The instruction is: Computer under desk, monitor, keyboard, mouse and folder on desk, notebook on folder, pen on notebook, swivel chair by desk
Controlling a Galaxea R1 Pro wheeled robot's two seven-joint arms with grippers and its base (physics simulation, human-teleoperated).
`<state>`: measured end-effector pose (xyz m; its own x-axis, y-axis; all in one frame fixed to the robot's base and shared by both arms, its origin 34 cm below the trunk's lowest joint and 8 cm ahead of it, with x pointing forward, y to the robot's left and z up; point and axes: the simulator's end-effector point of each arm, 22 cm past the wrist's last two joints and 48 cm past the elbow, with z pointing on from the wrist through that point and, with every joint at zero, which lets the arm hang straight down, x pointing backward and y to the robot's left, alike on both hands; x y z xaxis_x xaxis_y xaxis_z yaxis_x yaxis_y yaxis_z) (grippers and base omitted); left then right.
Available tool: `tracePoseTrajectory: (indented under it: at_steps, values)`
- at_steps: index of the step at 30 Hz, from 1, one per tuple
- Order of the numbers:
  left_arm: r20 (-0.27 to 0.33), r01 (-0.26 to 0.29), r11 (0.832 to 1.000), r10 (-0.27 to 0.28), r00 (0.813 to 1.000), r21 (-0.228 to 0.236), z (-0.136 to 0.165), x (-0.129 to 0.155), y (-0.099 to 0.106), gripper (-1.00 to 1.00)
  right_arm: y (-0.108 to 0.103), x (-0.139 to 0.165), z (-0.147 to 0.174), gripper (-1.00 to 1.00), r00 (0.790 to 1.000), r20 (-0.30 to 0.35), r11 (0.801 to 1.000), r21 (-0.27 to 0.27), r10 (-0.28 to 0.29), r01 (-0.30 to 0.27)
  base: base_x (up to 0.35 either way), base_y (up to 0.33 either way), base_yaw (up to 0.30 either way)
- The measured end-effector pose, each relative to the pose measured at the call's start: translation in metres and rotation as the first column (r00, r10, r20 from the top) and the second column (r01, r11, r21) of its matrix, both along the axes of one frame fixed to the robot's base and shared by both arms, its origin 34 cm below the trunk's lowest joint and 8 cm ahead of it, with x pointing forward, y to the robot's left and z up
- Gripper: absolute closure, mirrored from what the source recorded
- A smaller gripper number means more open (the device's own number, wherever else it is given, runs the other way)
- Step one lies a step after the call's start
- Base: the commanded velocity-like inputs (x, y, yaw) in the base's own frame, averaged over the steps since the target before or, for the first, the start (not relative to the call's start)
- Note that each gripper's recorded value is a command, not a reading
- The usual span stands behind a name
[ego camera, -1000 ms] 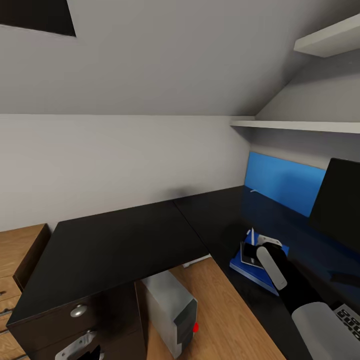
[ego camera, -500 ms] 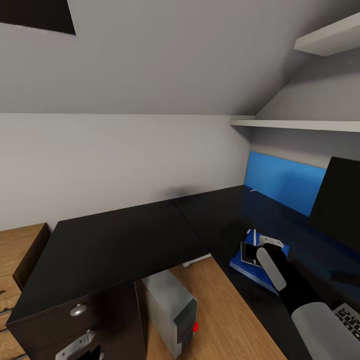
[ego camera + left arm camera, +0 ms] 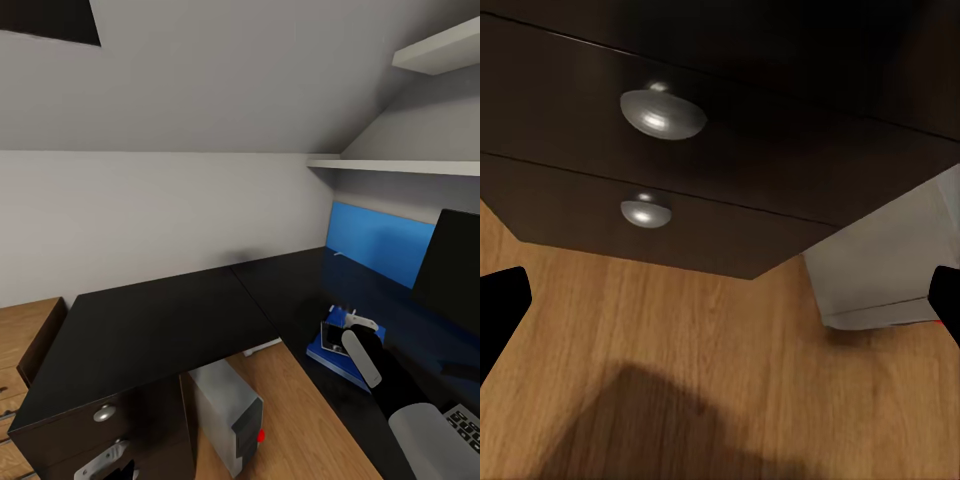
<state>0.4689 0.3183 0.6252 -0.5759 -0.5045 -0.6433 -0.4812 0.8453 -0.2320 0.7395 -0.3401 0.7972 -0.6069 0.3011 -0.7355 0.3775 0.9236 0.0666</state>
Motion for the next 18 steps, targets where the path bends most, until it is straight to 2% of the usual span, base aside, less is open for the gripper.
tracePoseTrajectory:
  at_steps: [18]
  values:
    - [0.0, 0.0, 1.0, 0.0, 1.0, 0.0, 0.0, 0.0001, -0.0001, -1.0, 0.0006, 0.0007, 0.002, -1.0, 1.0, 0.005, 1.0, -0.001, 0.001, -0.001, 0.0, 0.0, 0.0]
